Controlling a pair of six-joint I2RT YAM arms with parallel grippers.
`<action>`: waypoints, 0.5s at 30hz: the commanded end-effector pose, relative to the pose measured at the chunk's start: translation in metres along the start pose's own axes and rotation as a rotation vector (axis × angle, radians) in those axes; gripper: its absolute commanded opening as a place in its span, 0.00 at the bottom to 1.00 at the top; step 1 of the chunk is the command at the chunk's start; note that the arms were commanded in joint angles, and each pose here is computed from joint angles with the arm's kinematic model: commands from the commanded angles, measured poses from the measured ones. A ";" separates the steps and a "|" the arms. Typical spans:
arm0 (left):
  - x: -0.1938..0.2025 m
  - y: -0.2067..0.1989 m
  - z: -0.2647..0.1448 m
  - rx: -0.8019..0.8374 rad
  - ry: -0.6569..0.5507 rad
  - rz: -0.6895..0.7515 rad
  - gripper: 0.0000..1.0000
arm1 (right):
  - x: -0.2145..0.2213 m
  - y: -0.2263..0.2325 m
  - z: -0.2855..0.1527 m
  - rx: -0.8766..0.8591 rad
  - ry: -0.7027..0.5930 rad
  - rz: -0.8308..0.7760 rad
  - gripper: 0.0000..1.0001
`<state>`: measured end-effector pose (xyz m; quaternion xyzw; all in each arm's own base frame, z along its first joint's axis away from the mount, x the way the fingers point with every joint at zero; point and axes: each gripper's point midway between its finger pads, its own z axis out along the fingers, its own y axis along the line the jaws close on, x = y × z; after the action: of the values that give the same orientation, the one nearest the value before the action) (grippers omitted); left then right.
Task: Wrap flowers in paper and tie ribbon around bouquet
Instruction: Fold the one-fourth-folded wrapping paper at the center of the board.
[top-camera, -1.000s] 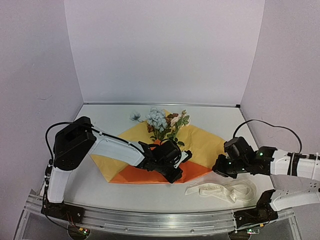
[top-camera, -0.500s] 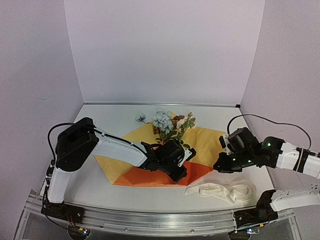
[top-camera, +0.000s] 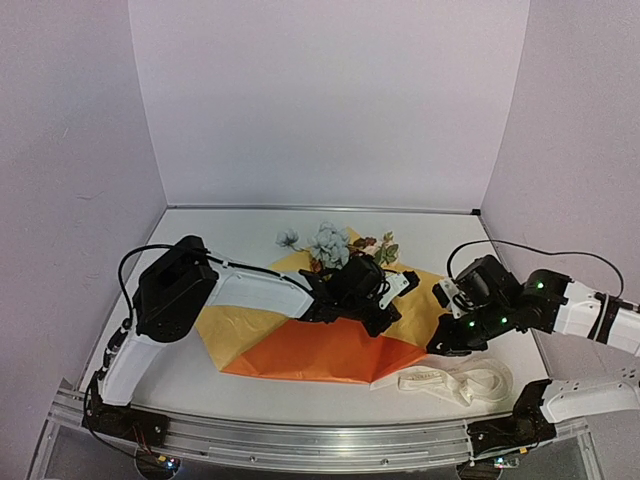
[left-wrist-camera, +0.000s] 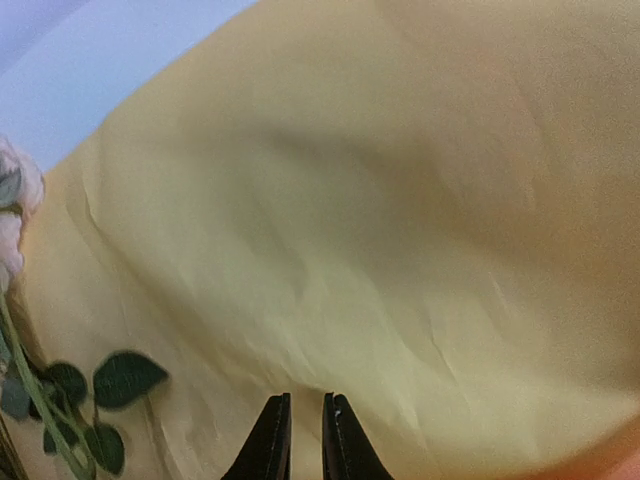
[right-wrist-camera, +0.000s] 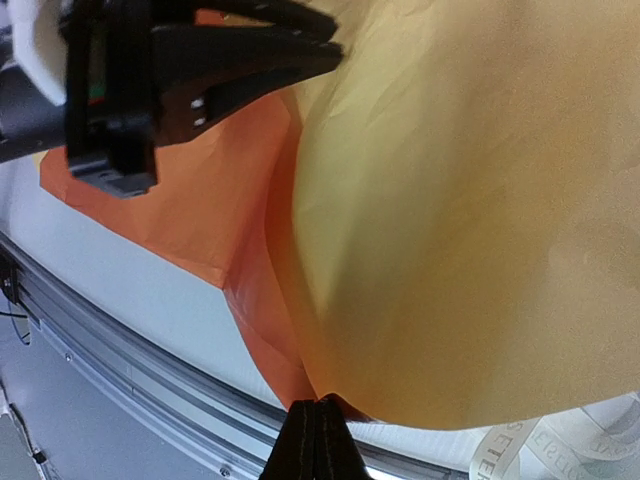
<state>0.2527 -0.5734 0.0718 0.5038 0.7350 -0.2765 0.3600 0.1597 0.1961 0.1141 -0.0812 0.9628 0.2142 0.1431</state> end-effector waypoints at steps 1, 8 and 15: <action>-0.015 0.011 0.023 -0.039 -0.037 0.116 0.13 | -0.002 0.012 -0.009 -0.027 0.022 -0.023 0.00; 0.007 0.025 0.043 -0.057 0.002 0.105 0.11 | -0.003 0.008 -0.013 -0.003 0.013 -0.028 0.00; -0.024 0.041 0.027 -0.102 -0.075 0.056 0.11 | -0.007 -0.008 -0.023 0.102 -0.006 -0.049 0.00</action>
<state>0.2803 -0.5884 0.0244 0.5266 0.7267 -0.2364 0.3725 0.1544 0.1895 0.1156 -0.0892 0.9685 0.1945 0.1271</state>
